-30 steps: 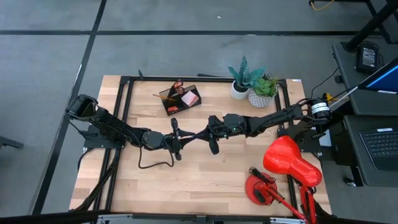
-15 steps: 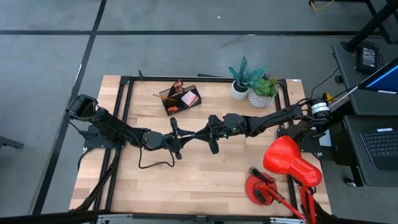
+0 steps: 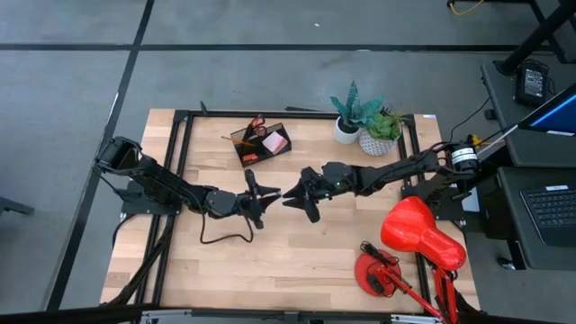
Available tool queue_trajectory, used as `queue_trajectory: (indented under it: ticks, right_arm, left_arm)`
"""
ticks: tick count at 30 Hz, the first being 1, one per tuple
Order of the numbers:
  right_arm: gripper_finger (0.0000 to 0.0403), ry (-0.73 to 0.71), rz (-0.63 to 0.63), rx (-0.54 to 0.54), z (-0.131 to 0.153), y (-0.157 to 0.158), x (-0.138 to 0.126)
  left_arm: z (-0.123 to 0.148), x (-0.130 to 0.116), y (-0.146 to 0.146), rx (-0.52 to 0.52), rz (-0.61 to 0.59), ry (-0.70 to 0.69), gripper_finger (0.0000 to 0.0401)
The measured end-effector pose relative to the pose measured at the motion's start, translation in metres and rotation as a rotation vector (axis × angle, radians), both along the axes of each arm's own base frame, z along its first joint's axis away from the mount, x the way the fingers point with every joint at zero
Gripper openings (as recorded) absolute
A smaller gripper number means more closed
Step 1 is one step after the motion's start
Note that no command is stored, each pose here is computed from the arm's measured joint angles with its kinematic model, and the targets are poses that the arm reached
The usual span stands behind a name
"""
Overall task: Pick and place office supplies into organizer
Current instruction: Put the blue binder clip into the desk organizer
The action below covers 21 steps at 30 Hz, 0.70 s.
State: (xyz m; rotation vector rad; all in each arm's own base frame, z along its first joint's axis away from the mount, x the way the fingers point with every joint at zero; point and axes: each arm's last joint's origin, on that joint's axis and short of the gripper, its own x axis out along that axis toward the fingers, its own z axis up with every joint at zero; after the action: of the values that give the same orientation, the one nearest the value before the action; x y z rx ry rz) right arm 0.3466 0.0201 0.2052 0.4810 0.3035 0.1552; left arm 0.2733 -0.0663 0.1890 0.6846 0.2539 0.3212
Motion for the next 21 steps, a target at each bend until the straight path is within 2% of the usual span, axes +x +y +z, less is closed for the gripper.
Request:
queue_trajectory:
  ticks: [4, 14, 17, 21]
  right_arm:
    - [0.0149, 0.089, -0.009, 0.001, -0.008, -0.007, -0.003]
    - [0.0143, 0.17, -0.03, -0.034, -0.016, -0.015, -0.006]
    - [0.0114, 0.189, -0.017, -0.077, -0.018, -0.016, -0.007]
    - [0.0042, 0.197, -0.002, -0.114, -0.02, -0.015, -0.007]
  left_arm:
    - [0.002, -0.002, 0.001, 0.021, 0.074, -0.005, 0.0066]
    - [0.012, -0.008, 0.002, 0.021, 0.104, -0.019, 0.0066]
    - [0.012, -0.009, 0.008, -0.016, 0.13, -0.01, 0.0066]
    - [0.012, -0.012, 0.018, -0.072, 0.174, 0.011, 0.0066]
